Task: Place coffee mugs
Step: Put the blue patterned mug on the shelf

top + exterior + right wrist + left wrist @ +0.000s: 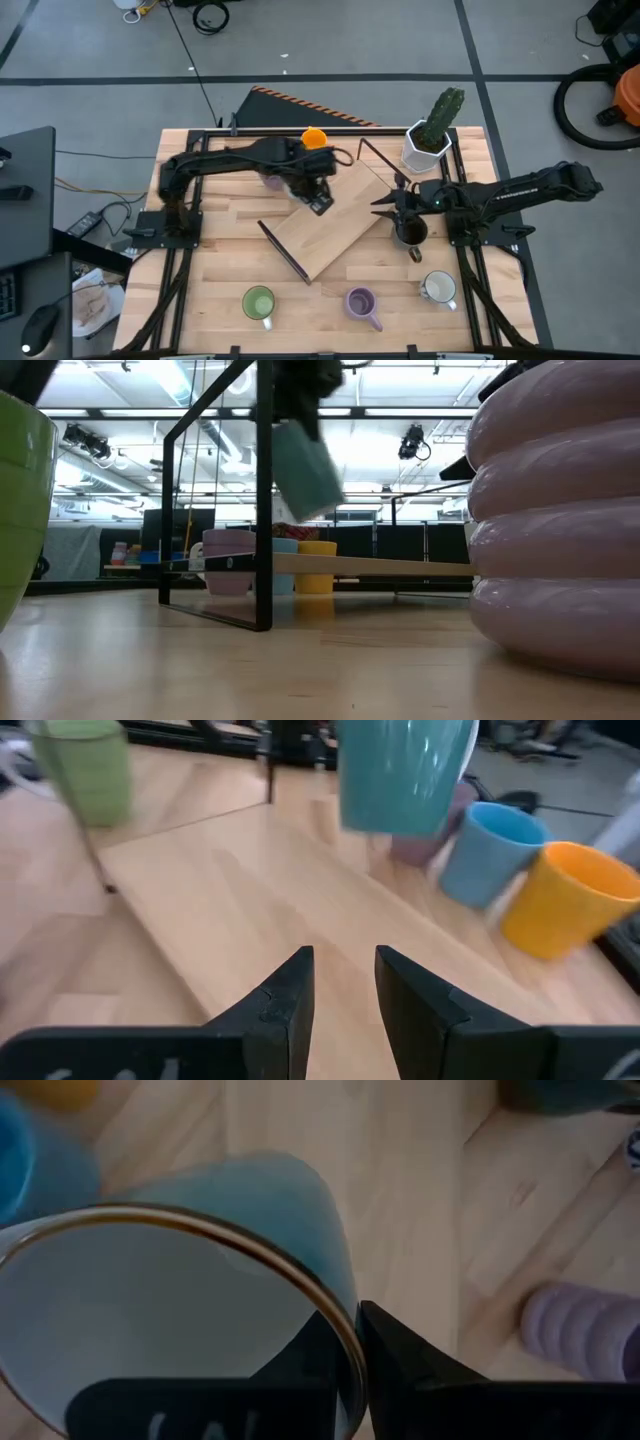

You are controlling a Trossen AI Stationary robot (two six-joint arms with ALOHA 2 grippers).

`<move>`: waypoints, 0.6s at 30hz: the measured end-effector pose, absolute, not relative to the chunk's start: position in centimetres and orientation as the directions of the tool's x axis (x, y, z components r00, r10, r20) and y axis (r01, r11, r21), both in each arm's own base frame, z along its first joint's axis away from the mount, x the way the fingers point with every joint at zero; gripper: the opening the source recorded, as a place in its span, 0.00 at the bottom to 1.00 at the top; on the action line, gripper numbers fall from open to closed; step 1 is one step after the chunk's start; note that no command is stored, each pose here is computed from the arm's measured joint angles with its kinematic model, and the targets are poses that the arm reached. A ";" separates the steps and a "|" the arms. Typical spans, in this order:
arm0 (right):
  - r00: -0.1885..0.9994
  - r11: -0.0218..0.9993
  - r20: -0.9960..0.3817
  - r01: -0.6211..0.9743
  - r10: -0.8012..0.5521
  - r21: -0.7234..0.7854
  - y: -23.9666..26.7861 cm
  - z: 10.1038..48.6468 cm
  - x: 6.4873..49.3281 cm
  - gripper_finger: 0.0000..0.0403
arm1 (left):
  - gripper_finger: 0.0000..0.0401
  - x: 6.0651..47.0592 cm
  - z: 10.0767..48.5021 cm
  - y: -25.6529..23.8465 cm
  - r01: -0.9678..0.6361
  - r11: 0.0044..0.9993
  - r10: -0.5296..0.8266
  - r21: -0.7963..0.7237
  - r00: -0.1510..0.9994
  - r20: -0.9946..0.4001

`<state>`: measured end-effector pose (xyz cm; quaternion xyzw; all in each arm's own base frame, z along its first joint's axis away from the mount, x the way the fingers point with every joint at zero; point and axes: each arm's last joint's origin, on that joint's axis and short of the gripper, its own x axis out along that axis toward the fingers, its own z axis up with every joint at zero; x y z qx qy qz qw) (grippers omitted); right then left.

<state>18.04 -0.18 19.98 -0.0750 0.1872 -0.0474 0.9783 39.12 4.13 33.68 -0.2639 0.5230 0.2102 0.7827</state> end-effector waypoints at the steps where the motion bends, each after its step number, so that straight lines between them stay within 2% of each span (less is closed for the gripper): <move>1: 0.922 0.981 -0.360 0.084 -0.143 -0.175 -0.2 20.0 17.9 0.28 | 0.08 40.0 33.4 4.4 -0.588 0.785 0.053 -0.193 0.374 -0.926; 7: 0.925 0.969 -0.314 0.159 -0.213 -0.190 -0.4 21.1 16.6 0.28 | 0.08 43.7 32.3 6.2 -0.519 0.838 0.073 -0.169 0.413 -0.908; 18: 0.985 0.986 -0.159 0.049 -0.074 -0.161 0.9 23.5 14.2 0.28 | 0.08 45.8 32.5 7.5 -0.459 0.870 0.110 -0.182 0.540 -0.834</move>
